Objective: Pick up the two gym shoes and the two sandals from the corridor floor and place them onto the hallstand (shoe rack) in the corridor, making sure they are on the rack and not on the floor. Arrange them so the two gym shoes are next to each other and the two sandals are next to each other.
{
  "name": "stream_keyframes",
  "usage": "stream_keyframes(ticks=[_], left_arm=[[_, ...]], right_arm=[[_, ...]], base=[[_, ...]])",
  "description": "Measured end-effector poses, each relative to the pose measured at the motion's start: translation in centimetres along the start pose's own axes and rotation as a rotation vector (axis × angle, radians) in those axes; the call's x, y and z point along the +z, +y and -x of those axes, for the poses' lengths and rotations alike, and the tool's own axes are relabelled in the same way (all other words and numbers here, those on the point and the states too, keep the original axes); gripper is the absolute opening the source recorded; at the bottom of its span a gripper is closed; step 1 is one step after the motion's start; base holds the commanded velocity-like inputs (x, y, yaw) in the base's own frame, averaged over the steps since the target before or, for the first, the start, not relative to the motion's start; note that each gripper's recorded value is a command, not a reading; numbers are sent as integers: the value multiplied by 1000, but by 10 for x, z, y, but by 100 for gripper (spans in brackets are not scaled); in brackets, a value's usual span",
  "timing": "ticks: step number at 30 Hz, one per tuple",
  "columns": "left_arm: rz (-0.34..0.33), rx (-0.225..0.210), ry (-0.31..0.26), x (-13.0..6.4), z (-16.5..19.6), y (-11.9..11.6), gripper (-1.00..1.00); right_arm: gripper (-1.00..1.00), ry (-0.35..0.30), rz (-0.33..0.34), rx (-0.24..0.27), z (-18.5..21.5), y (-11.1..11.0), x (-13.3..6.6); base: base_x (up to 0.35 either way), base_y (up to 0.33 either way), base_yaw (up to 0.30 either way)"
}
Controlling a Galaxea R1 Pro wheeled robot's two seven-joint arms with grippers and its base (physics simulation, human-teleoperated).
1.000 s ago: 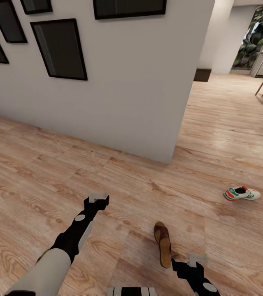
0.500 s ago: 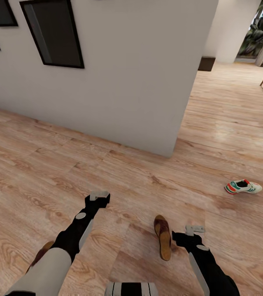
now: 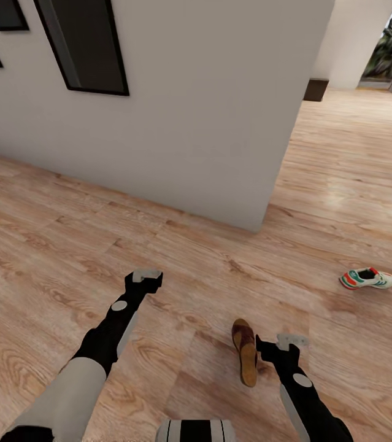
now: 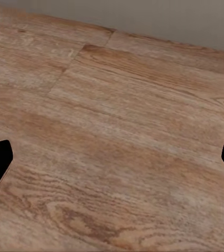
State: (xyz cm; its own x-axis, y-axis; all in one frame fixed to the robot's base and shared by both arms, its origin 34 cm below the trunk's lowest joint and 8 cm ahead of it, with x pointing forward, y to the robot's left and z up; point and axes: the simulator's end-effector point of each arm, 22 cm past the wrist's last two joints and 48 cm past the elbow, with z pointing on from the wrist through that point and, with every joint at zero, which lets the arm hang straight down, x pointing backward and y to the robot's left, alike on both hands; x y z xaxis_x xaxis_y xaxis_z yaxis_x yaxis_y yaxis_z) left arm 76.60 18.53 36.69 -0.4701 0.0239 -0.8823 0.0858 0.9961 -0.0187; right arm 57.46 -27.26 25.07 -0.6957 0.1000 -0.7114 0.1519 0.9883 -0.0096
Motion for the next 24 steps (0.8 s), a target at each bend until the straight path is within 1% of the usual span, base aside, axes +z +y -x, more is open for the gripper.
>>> stream_keyframes(ticks=[12,17,24], left_arm=[[-2,6,10,4,-6,-1,100],[-4,6,13,4,-8,-2,100],[-4,5,20,5,-13,-2,100]], right_arm=[[100,18,3,3,-11,2,1],[100,20,1,3,-12,1,2],[100,26,-4,5,-15,-1,3]], base=[[0,0,186],[0,0,58],[0,0,7]])
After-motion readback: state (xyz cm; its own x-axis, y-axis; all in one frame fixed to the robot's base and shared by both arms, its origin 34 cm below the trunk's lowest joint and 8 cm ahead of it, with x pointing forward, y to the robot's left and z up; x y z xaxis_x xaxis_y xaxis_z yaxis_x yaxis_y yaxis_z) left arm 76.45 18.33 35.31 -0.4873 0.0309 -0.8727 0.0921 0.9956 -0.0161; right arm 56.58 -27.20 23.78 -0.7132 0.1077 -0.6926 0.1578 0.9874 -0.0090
